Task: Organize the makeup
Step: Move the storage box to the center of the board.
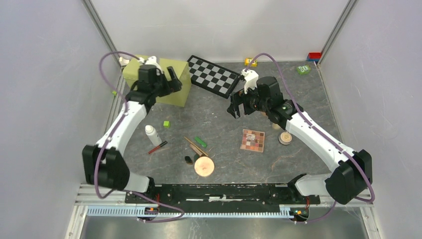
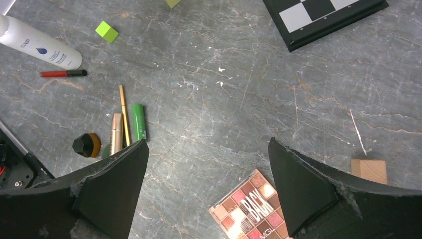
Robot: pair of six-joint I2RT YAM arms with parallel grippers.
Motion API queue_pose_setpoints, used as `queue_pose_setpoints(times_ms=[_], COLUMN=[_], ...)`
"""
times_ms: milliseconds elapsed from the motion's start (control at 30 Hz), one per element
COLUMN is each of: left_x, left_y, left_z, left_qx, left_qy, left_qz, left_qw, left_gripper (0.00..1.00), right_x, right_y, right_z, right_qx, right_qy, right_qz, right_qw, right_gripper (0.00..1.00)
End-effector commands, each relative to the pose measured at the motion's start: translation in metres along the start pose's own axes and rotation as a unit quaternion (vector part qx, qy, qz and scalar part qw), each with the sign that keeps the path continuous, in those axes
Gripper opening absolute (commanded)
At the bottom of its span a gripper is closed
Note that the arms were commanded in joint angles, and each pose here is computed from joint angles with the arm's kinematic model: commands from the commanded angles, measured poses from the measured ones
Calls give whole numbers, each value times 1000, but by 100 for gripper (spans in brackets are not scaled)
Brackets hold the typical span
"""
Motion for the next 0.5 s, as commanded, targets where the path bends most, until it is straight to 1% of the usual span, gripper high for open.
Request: queue_pose_setpoints(times_ms=[0, 67, 100, 167, 300, 467], left_x=[63, 75, 80, 86, 83, 73], left_y=[11, 37, 56, 80, 128, 161], left_z=[-78, -102, -113, -128, -137, -141], left_qx=[-19, -1, 14, 38, 83, 91], left_qy=[-119, -147, -160, -177, -202, -241], left_qz=[-8, -33, -54, -58, -75, -84], left_qw=[993, 989, 986, 982, 973, 963], left_gripper=[100, 100, 100, 100, 100, 100], right_x=[4, 4, 5, 6, 8, 8], right_y=[-3, -3, -2, -2, -2, -2], right_z=[-3, -2, -2, -3, -3, -3], right_qx=[5, 4, 5, 5, 6, 4], right_qy=[-8, -8, -8, -10, -12, -15], right_qz=[14, 14, 14, 13, 13, 14], right_qw=[1000, 1000, 1000, 1000, 1000, 1000], right_gripper=[97, 97, 97, 97, 97, 97])
Point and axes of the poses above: each gripper's point midway between its finger pads, its own x axis back along the fingers, its own y axis along the line the jaws close on, z = x × y, the point moved 2 cm from there along x, back along the fingers, and after that the axes turned 6 degrees about x, right-handed, at the moved point
